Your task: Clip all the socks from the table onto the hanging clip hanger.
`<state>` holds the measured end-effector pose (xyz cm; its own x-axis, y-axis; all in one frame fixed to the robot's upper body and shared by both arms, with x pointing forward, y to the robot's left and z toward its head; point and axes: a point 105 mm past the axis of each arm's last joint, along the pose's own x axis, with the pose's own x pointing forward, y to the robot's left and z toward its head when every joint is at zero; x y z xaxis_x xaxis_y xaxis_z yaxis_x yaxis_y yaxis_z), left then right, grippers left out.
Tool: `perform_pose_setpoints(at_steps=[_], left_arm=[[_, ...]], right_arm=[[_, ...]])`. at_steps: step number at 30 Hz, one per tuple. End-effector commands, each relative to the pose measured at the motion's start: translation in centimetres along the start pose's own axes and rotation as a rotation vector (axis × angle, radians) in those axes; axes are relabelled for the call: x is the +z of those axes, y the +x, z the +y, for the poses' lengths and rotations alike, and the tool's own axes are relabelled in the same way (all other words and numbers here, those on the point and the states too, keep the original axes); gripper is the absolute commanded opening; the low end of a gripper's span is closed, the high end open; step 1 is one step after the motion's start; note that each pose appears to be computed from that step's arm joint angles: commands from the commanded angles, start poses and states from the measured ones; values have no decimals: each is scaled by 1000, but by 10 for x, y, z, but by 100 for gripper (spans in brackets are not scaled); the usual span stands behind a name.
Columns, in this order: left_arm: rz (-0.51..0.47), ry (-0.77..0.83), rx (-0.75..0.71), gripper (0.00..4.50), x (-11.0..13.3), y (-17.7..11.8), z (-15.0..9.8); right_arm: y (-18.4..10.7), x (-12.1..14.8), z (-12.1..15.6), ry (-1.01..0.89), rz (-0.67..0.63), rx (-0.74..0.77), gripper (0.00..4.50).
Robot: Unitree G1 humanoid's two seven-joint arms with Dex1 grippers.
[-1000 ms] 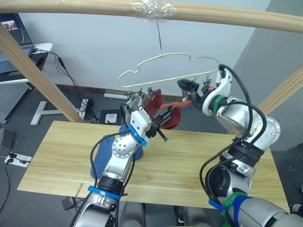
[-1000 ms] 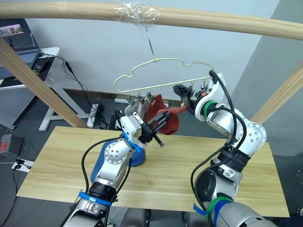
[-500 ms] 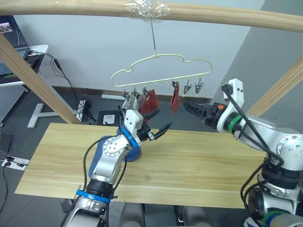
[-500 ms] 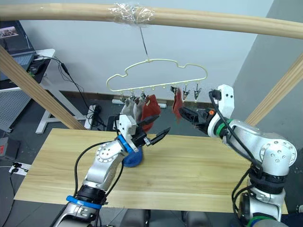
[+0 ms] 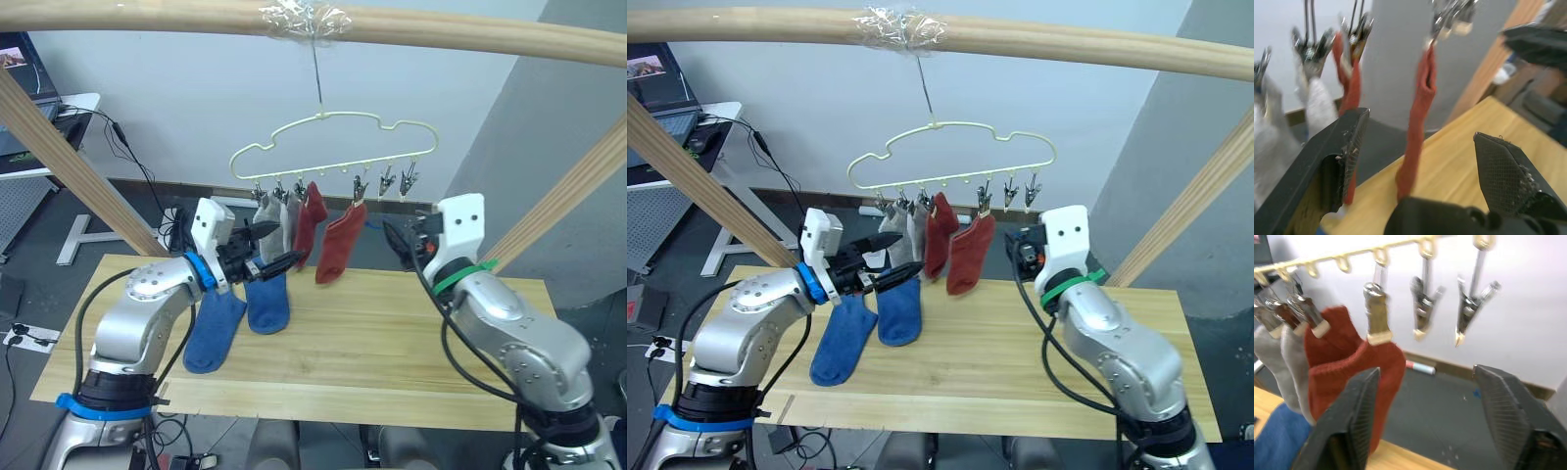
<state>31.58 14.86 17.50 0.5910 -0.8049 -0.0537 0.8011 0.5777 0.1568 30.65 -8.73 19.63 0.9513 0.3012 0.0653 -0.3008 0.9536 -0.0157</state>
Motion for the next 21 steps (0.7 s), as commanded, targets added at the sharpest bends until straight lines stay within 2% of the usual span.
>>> perform_pose_setpoints(at_steps=[1, 3, 21], left_arm=[[-61, 56, -33, 391, 22, -6, -1], [-70, 58, -43, 391, 25, -6, -2], [-146, 69, -48, 391, 41, 2, -9]], right_arm=[[3, 13, -4, -9, -91, -74, 266], [7, 13, -3, -10, -101, -90, 199], [40, 19, -11, -9, -158, -165, 199]])
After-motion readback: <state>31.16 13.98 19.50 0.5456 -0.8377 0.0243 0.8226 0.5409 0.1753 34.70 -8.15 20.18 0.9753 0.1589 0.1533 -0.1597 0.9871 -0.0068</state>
